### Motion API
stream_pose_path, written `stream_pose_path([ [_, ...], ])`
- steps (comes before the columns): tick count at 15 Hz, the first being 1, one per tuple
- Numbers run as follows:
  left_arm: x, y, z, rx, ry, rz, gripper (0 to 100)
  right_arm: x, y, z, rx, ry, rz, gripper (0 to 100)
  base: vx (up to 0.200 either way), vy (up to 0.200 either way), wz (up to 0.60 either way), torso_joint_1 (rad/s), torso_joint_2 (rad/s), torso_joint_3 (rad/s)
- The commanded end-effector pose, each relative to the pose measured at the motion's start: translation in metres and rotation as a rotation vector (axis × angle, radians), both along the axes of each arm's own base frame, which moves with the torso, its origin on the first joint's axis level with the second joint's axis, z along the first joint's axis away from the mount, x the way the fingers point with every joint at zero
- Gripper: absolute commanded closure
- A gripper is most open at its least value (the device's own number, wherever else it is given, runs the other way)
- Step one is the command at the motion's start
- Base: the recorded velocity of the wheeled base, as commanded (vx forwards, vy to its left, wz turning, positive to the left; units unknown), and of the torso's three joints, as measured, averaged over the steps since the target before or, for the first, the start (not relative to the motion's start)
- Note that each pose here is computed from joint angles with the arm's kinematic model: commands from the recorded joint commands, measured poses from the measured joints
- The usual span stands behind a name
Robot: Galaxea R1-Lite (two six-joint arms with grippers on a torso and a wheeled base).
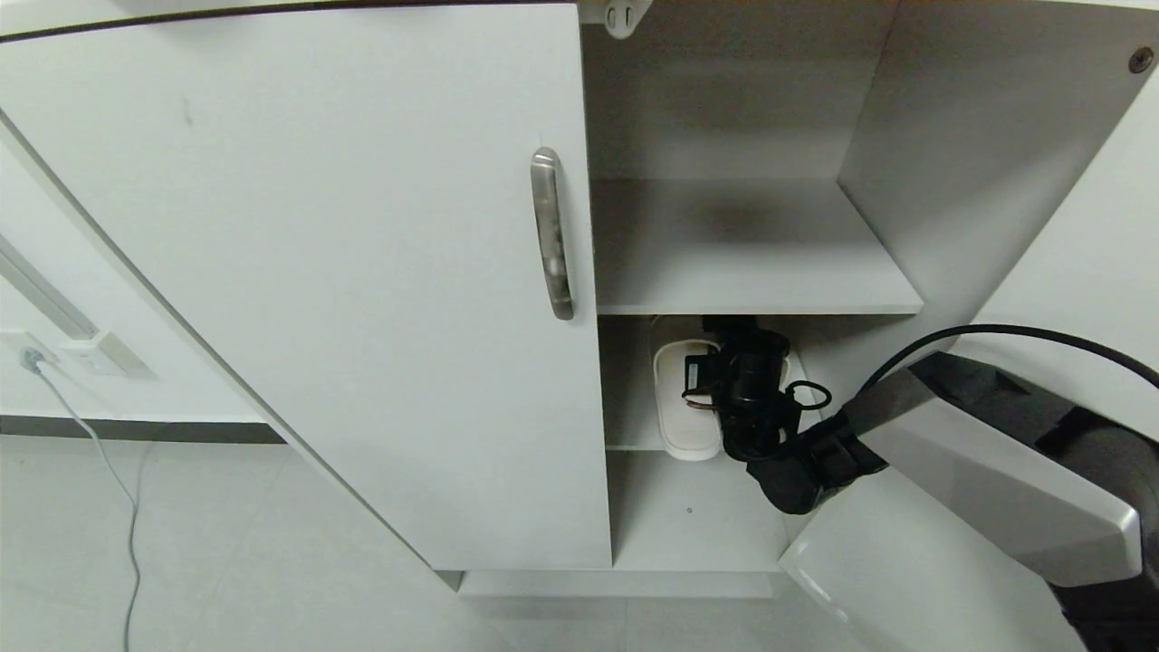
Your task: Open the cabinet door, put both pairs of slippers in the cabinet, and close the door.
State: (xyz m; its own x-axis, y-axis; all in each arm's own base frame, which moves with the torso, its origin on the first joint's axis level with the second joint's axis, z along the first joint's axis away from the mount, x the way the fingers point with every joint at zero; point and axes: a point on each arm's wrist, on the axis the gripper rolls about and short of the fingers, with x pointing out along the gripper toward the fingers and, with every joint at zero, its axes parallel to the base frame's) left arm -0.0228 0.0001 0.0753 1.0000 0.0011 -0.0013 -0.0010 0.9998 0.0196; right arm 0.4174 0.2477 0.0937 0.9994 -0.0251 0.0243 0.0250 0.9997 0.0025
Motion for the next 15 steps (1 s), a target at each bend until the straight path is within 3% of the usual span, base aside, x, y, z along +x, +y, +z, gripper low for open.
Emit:
stream_pose_path([
  [1,0.000,0.000,0.000,0.000,0.002,0.000,100,0.004,0.002,-0.002,-0.004,0.006,0.000,100,0.000,0.000,0.00,0.000,0.00,0.000],
  [2,0.000,0.000,0.000,0.000,0.002,0.000,100,0.005,0.003,-0.002,-0.004,0.006,0.000,100,0.000,0.000,0.00,0.000,0.00,0.000],
  [3,0.000,0.000,0.000,0.000,0.002,0.000,100,0.007,0.005,-0.003,-0.006,0.009,0.000,0,0.000,0.000,0.00,0.000,0.00,0.000],
  [8,0.000,0.000,0.000,0.000,0.002,0.002,100,-0.005,0.008,0.002,-0.027,0.044,0.010,0,0.000,0.000,0.00,0.000,0.00,0.000],
  [15,0.000,0.000,0.000,0.000,0.002,-0.001,100,-0.116,0.000,0.040,-0.041,0.057,0.140,0,0.000,0.000,0.00,0.000,0.00,0.000],
])
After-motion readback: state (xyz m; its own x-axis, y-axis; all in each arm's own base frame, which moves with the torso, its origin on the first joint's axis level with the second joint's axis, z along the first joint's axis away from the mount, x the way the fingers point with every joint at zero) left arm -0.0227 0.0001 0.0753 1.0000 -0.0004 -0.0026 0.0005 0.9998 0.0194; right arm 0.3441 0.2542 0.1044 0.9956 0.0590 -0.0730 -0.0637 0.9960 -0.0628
